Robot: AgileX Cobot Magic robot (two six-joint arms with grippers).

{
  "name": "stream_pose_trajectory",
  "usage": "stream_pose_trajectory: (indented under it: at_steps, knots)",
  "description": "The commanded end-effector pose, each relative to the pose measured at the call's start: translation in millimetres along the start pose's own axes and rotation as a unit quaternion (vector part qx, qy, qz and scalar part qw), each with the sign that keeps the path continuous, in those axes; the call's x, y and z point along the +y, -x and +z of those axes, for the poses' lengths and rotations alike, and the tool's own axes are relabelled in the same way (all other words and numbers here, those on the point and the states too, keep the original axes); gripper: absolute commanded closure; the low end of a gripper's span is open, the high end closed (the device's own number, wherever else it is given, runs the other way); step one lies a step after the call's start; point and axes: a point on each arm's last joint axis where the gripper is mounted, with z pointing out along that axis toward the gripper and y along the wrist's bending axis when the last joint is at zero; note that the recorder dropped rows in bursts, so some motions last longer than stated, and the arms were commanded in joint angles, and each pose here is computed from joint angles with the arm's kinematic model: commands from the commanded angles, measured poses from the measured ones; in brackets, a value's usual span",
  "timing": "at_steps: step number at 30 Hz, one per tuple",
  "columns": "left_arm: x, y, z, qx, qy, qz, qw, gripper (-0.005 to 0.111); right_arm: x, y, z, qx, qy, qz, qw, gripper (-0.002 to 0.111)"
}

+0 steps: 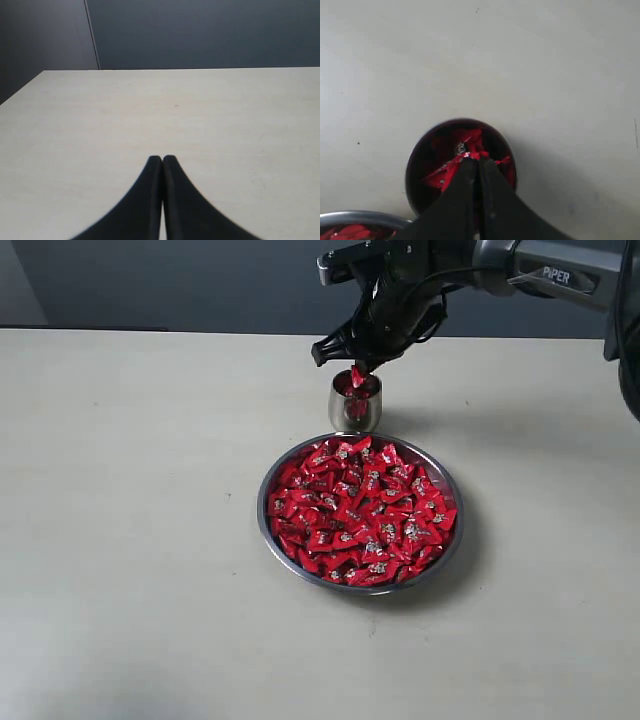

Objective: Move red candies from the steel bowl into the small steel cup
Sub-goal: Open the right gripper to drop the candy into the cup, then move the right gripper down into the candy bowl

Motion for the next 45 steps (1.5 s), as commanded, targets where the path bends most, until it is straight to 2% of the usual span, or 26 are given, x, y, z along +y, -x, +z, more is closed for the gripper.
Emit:
stream_pose_trajectory:
  at_steps: [1,12,14,18,20,33,35,36,38,42,45]
  knots:
    - [0.1,-0.9,0.0,-0.001,0.001,-0.001,1.000,0.106,-2.1,4.4,-3.0,-0.018,-0.002,-0.003,1.000,0.109]
    - [0.1,-0.9,0.0,-0.001,0.001,-0.001,1.000,0.106,-1.9,4.6,-3.0,-0.019,-0.002,-0.025,0.999,0.108]
    - [0.1,-0.9,0.0,-0.001,0.001,-0.001,1.000,0.106,-1.9,4.6,-3.0,-0.019,-0.002,-0.025,0.999,0.100]
    - [0.1,-0.9,0.0,-0.001,0.001,-0.001,1.000,0.106,-1.8,4.7,-3.0,-0.019,-0.001,-0.025,1.000,0.076]
    - [0.1,-0.9,0.0,-0.001,0.001,-0.001,1.000,0.106,-1.8,4.7,-3.0,-0.019,-0.001,-0.025,1.000,0.071]
    - [0.1,-0.9,0.0,-0.001,0.001,-0.001,1.000,0.106,-2.7,8.6,-18.1,-0.028,-0.005,-0.027,0.999,0.072]
    - [0.1,-0.9,0.0,-0.001,0.001,-0.001,1.000,0.106,-2.9,9.4,-26.7,-0.027,-0.004,-0.015,1.000,0.078]
    - [0.1,-0.9,0.0,-0.001,0.001,-0.001,1.000,0.106,-3.3,10.1,-30.8,-0.029,-0.006,-0.013,0.999,0.085]
    - [0.1,-0.9,0.0,-0.001,0.001,-0.001,1.000,0.106,-4.0,10.9,-36.5,-0.030,-0.009,-0.015,0.999,0.108]
    - [0.1,-0.9,0.0,-0.001,0.001,-0.001,1.000,0.106,-2.8,8.8,-41.0,-0.033,-0.002,0.015,0.999,0.108]
    - [0.1,-0.9,0.0,-0.001,0.001,-0.001,1.000,0.106,0.3,-11.8,-38.9,-0.057,0.002,0.047,0.997,0.108]
